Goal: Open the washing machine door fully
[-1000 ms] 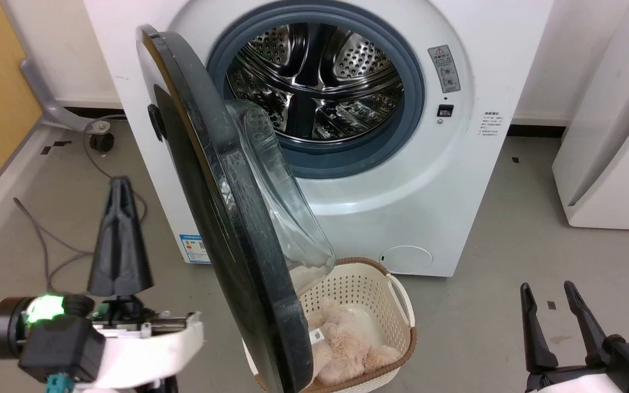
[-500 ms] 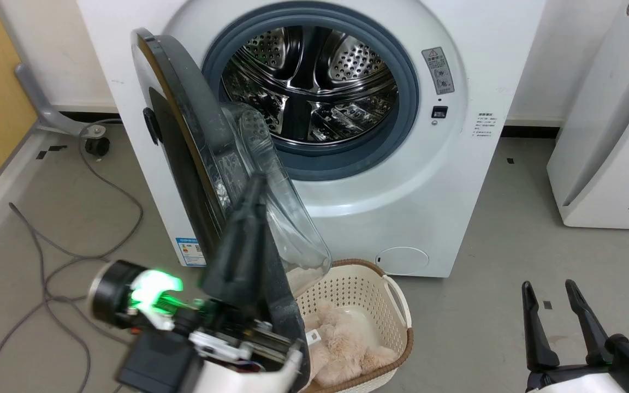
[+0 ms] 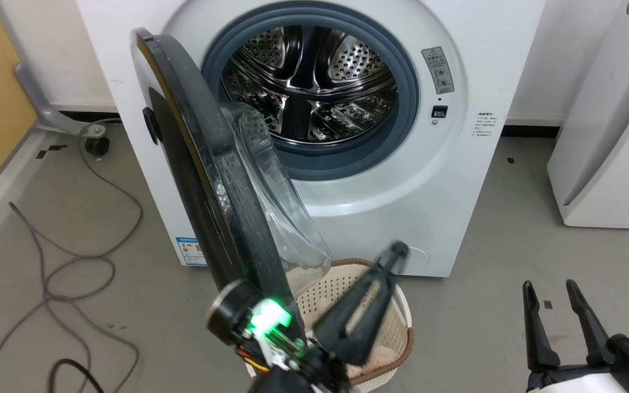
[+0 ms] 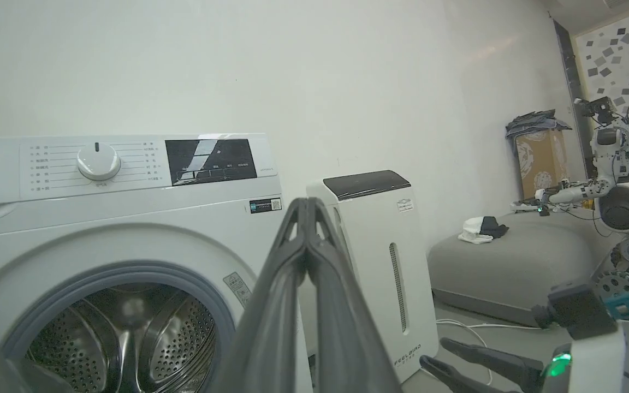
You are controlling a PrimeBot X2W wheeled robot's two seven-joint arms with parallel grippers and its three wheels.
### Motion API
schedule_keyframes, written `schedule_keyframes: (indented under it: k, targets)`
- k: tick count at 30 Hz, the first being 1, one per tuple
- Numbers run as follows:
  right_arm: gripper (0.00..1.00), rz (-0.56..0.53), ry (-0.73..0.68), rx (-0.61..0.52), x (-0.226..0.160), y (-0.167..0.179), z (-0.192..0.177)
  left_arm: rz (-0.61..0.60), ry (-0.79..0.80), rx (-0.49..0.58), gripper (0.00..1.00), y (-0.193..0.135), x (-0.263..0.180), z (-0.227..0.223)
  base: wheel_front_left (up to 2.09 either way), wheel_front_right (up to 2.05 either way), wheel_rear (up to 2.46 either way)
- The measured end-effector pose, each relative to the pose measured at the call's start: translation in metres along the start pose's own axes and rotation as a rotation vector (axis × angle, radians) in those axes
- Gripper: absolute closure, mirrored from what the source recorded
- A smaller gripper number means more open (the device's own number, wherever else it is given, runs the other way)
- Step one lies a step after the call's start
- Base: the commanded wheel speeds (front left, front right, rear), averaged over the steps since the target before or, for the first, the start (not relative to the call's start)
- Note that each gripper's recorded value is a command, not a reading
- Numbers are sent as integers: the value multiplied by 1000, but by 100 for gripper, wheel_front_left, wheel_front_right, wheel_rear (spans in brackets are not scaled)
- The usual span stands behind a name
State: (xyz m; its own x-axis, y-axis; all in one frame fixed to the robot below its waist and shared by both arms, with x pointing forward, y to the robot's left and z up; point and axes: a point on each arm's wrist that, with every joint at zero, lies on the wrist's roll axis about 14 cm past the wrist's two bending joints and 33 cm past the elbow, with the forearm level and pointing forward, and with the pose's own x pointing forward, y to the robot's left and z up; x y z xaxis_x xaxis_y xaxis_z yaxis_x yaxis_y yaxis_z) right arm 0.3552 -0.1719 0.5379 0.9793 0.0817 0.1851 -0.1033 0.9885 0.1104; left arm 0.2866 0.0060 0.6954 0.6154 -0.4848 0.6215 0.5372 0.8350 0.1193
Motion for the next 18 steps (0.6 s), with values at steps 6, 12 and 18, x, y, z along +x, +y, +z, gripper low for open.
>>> schedule_keyframes:
  k: [6,12,18]
  targets:
    - [0,7,6,2,2,2,-2,-43,85,-45,100,-20,-12,-23,0,0,0]
    - [0,15,13,8,5,5,-5,-35,175,-67,100,-24,-27,-48,0,0,0]
    - [0,19,22,13,6,6,-8,14,257,-80,100,-17,-43,-69,0,0,0]
